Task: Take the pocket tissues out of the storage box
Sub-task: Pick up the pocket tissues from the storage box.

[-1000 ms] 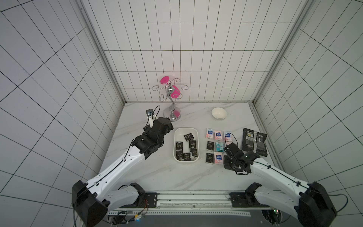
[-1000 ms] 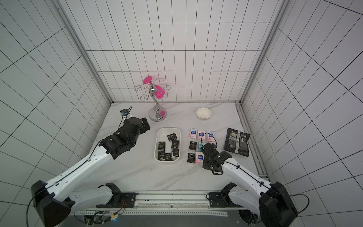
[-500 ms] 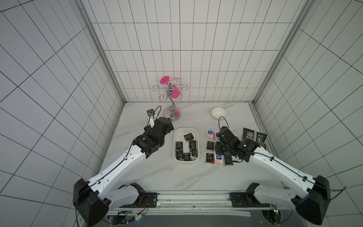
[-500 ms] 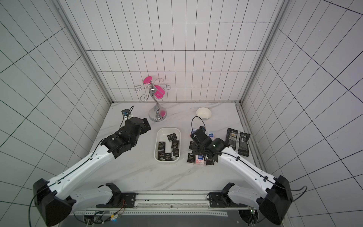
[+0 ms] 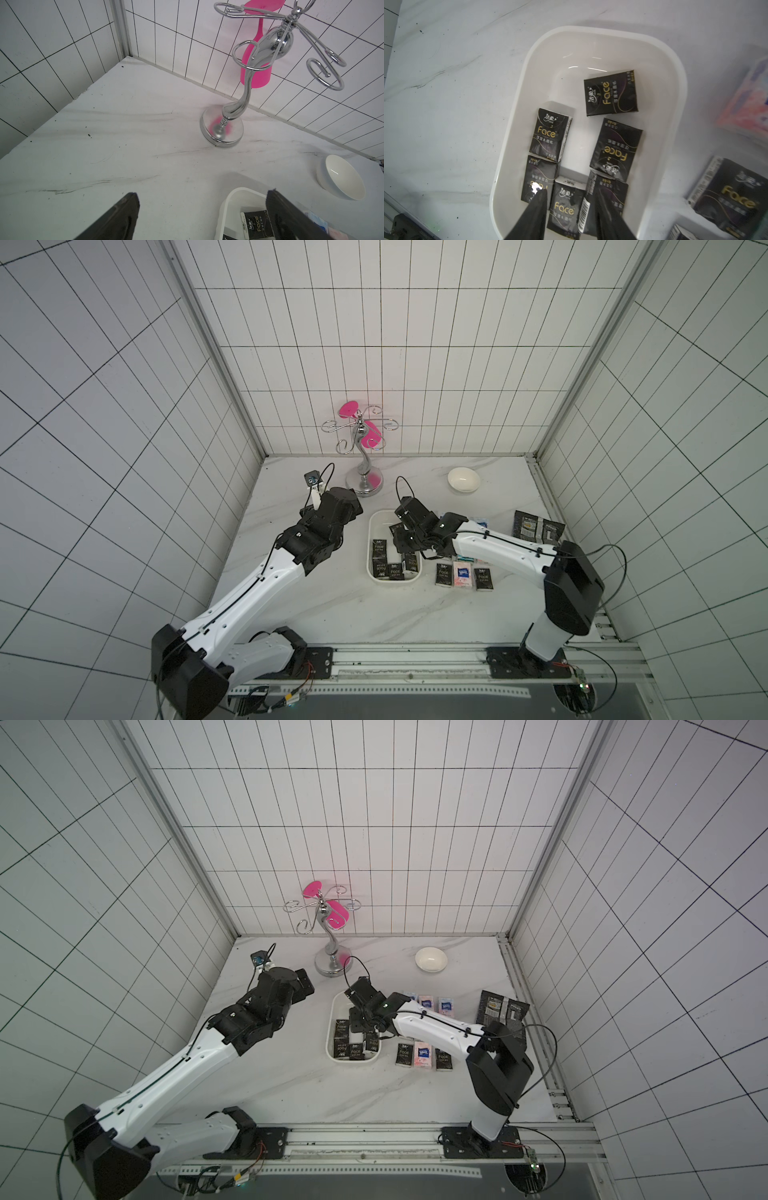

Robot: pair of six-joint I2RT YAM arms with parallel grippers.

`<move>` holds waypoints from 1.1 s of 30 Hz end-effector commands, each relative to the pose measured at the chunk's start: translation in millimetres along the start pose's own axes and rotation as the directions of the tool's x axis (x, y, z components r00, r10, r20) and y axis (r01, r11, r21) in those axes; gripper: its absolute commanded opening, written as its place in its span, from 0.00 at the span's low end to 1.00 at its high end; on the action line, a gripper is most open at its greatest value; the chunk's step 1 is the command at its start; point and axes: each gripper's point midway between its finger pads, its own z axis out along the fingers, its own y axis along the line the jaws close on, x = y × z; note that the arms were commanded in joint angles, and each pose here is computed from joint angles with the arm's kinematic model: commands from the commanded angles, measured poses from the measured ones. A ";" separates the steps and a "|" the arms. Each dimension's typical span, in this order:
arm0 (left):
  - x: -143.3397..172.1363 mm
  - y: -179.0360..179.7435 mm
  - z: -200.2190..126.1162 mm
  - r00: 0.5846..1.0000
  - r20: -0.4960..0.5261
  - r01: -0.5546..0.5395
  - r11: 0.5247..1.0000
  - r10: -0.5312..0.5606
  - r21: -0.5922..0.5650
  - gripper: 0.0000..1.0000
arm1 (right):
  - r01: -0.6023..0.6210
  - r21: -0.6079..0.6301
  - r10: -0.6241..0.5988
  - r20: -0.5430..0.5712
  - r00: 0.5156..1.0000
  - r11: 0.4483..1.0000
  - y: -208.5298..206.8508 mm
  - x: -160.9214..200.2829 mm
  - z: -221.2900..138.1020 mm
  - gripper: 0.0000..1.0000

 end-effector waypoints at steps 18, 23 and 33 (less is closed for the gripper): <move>-7.9 4.1 -3.0 1.000 0.006 -0.003 1.000 0.003 -0.007 0.99 | -0.028 -0.095 0.021 -0.083 0.996 0.995 28.9 10.7 66.2 0.37; -13.3 4.0 -4.4 1.000 0.016 -0.006 1.000 0.006 -0.010 0.99 | -0.053 -0.077 0.045 -0.109 0.993 0.996 20.3 17.2 76.3 0.37; -16.2 3.0 -5.3 1.000 0.017 -0.007 1.000 0.007 -0.008 0.99 | -0.070 -0.087 0.056 -0.148 0.987 0.994 23.0 24.2 92.2 0.17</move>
